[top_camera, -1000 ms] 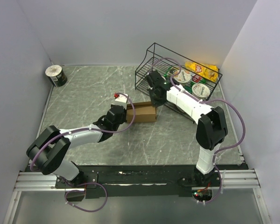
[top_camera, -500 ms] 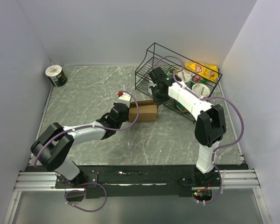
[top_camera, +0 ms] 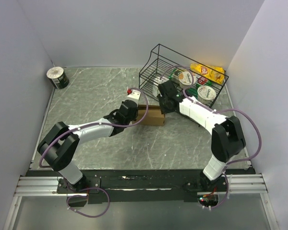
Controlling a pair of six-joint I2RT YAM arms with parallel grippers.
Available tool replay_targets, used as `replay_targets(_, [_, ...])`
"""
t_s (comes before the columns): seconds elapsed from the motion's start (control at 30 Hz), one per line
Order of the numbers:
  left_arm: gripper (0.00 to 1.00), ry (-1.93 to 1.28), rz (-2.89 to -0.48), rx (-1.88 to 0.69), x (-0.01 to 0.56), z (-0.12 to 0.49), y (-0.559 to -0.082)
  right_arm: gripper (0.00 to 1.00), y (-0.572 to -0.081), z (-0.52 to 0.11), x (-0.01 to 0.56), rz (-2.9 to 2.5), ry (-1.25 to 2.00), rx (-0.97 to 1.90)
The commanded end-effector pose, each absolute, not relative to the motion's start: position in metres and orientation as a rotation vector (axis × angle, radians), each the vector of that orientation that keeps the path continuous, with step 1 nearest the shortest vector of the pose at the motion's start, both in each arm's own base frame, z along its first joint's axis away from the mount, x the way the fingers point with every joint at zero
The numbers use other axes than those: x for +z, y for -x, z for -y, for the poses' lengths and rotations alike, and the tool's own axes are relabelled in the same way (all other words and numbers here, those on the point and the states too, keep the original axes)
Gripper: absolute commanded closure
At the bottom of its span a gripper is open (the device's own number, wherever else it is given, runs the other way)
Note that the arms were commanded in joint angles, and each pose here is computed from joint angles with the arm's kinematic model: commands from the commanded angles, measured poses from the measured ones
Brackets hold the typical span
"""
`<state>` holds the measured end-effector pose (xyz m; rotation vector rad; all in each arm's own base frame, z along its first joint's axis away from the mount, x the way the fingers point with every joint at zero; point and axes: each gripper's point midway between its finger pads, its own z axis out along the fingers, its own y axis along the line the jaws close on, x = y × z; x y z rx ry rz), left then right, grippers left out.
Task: Fold the paper box
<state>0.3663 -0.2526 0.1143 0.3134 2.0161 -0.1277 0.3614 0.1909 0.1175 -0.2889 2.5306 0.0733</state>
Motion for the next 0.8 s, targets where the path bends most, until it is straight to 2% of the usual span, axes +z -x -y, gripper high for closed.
replay_targets(0.0, [0.99, -0.421, -2.162, -0.2, 0.088, 0.269, -0.34, 0.66, -0.377, -0.203, 0.149, -2.315, 0.274, 0.144])
replay_targets(0.43, [0.99, -0.431, -2.213, -0.176, 0.085, 0.265, -0.339, 0.62, -0.364, -0.173, 0.149, -2.236, 0.204, 0.059])
replay_targets(0.77, [0.99, -0.442, -2.213, -0.168, 0.084, 0.264, -0.341, 0.65, -0.363, -0.162, 0.155, -2.191, 0.201, 0.046])
